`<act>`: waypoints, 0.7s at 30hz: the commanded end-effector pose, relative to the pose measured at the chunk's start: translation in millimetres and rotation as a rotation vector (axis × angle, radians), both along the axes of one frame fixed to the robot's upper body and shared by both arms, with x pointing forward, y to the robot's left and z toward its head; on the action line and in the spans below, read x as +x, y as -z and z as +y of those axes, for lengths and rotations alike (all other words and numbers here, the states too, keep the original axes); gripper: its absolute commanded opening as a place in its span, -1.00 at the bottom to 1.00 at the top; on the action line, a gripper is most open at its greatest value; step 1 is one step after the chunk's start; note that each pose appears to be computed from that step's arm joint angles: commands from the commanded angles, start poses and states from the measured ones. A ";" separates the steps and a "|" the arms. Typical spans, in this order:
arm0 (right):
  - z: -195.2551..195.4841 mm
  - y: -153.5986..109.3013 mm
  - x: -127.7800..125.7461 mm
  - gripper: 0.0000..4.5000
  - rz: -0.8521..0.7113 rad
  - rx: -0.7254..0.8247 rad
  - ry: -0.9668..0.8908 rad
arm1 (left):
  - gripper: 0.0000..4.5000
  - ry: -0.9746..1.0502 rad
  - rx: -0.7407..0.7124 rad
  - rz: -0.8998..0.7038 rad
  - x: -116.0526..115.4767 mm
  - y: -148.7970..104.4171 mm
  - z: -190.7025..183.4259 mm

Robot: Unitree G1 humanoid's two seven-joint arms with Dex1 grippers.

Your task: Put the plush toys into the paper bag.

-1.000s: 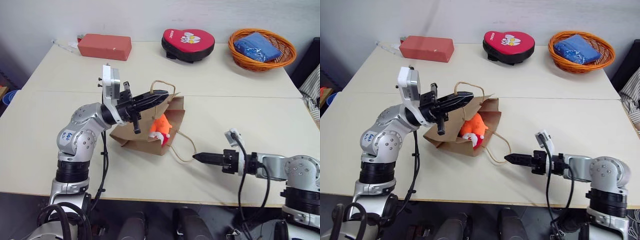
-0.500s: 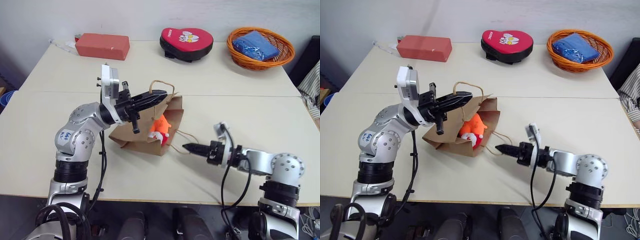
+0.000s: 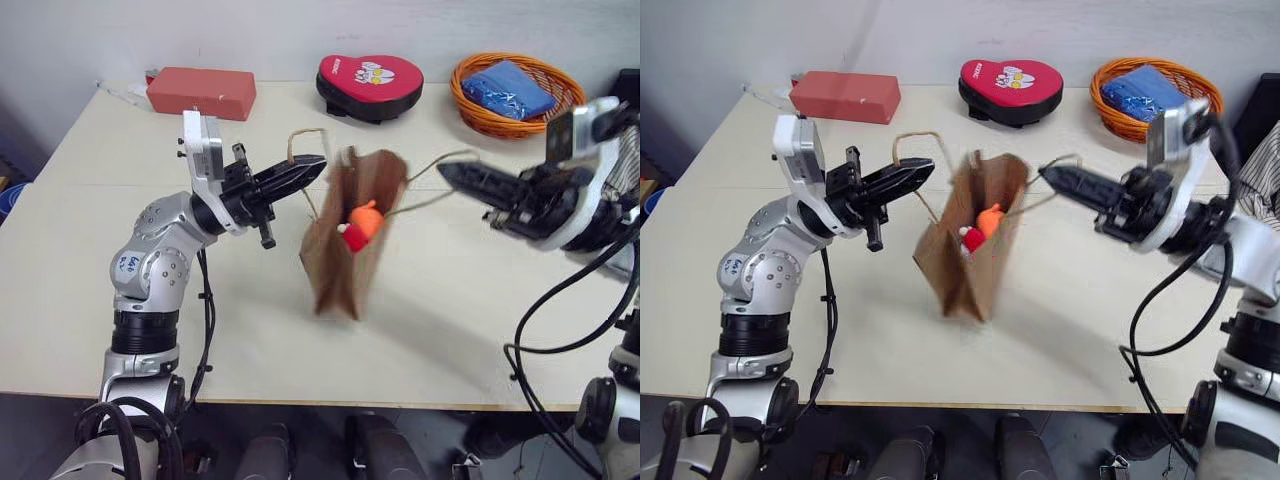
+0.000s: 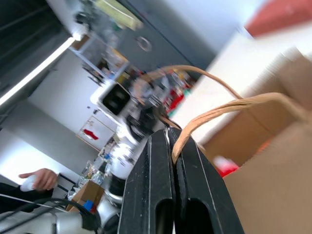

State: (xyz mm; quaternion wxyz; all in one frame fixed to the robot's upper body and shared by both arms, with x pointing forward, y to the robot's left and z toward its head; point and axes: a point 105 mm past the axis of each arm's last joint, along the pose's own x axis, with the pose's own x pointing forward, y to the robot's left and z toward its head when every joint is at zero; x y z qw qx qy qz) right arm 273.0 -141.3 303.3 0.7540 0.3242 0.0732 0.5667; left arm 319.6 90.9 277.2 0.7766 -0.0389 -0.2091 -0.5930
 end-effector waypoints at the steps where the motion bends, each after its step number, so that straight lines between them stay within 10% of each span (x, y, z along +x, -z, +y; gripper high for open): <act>1: 15.3 -1.6 2.8 -0.99 0.004 0.037 -0.018 | -1.00 -0.049 -0.005 -0.051 1.5 -6.2 8.8; 8: 18.8 27.1 17.5 -0.72 0.017 -0.037 0.067 | -0.73 -0.071 0.021 -0.016 1.6 2.4 10.8; 17: -19.7 58.5 -20.9 0.60 -0.020 -0.254 -0.037 | 0.49 -0.121 0.151 0.068 -20.4 19.6 43.9; 21: -33.8 76.5 -29.5 0.62 -0.059 -0.341 -0.040 | 0.98 -0.140 0.209 0.124 -37.8 32.7 59.9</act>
